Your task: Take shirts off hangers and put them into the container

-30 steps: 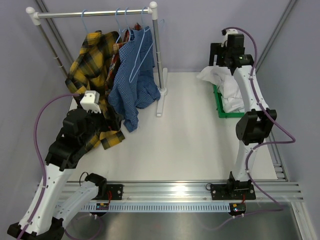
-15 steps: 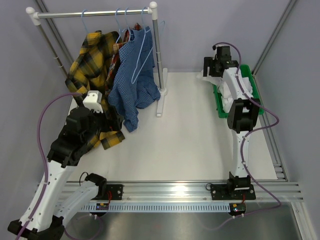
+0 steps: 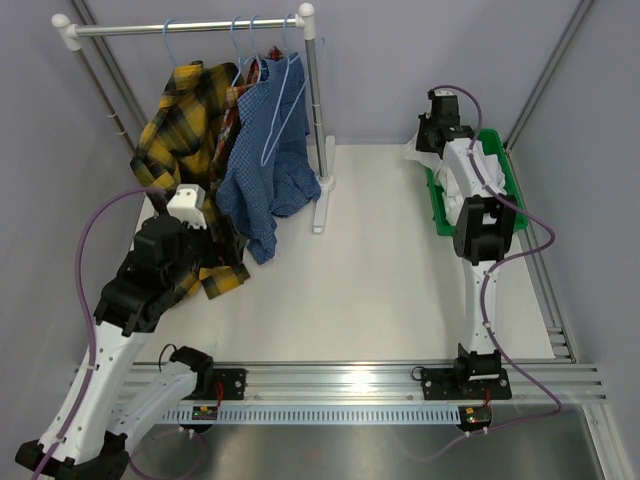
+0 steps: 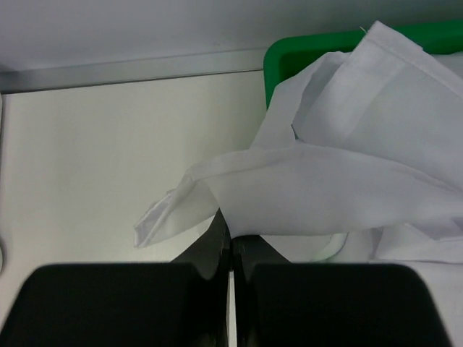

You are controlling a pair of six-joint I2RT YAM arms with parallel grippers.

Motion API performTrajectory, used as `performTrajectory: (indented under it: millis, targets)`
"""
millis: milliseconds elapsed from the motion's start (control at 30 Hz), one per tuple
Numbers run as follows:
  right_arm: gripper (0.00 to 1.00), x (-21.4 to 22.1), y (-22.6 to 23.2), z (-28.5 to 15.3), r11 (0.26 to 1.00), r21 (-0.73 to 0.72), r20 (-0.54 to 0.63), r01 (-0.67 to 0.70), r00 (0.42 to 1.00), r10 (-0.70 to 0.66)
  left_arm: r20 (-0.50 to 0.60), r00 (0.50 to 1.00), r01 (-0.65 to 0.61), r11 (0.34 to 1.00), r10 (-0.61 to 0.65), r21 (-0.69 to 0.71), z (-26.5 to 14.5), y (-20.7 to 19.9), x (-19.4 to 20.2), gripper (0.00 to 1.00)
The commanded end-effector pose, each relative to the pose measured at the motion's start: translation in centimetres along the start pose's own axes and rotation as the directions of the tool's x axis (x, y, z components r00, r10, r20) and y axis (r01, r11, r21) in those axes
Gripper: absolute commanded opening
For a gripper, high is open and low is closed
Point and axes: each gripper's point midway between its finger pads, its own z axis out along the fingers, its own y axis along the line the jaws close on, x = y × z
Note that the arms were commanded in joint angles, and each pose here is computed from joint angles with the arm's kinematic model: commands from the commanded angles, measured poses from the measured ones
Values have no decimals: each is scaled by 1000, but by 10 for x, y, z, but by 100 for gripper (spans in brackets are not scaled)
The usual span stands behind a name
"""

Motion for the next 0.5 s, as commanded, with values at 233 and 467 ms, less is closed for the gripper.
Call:
performTrajectory:
  millis: [233, 467]
  targets:
    - [0, -8, -122, -115, 904, 340, 115, -258, 966, 232, 81, 997, 8, 1000, -8, -3, -14, 0, -19, 99]
    - [0, 91, -152, -97, 868, 453, -160, -205, 939, 305, 89, 996, 2, 1000, -2, 4, -15, -1, -22, 99]
